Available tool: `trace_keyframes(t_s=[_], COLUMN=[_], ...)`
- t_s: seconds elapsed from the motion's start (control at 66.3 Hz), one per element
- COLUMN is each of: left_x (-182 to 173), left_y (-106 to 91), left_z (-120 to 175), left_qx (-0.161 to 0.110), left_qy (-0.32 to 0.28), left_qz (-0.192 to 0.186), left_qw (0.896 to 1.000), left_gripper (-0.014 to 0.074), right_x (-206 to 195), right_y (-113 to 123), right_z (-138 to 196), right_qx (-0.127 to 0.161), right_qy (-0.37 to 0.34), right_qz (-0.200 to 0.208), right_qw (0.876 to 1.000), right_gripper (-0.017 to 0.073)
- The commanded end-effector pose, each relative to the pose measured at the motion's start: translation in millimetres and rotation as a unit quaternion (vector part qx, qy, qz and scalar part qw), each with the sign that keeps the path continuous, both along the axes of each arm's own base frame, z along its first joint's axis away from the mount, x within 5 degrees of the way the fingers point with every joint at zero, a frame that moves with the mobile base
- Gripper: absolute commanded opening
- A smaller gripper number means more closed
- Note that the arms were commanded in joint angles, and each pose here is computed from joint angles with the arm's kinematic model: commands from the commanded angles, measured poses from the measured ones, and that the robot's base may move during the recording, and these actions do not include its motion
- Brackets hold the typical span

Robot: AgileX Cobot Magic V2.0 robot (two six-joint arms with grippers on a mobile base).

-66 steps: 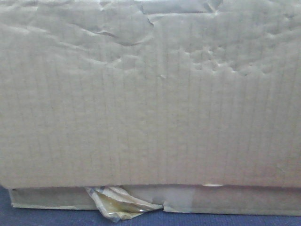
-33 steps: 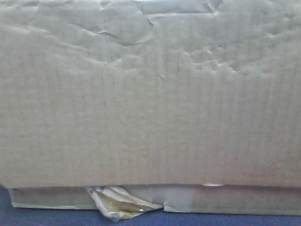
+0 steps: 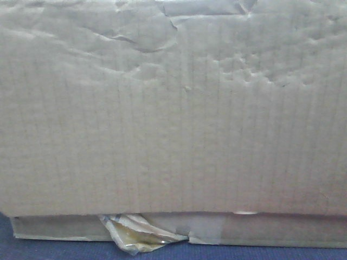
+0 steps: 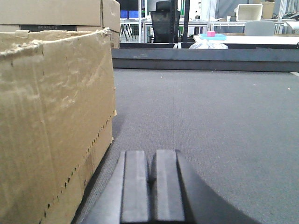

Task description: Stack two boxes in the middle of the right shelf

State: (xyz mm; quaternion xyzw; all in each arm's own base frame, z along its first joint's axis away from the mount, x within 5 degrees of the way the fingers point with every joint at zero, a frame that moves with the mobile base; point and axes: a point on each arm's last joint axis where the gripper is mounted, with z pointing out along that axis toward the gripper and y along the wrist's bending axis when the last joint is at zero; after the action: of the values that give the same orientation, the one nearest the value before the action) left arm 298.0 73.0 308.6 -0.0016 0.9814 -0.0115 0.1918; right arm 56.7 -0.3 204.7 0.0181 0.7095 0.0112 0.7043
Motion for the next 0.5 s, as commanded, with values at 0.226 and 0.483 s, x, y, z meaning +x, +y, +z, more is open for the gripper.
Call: trace_keyframes(t_s=[0.226,0.483], left_x=[0.1,-1.1], left_y=[0.5,0.2], left_z=[-1.2,-2.5], left_qx=[0.007,0.005], left_qy=[0.01,0.021], left_qz=[0.003,0.002], left_qw=[1.0,1.0], left_gripper=[0.0284,-0.0104], right_x=[-0.2,-0.2], right_y=[-0.3,-0.3], right_z=[1.8,1.8], right_qx=[0.001,0.001], right_qy=[-0.01,-0.01], right_qz=[-0.002,-0.002], right_qw=[1.0,1.0], right_gripper=[-0.0163,-0.0163])
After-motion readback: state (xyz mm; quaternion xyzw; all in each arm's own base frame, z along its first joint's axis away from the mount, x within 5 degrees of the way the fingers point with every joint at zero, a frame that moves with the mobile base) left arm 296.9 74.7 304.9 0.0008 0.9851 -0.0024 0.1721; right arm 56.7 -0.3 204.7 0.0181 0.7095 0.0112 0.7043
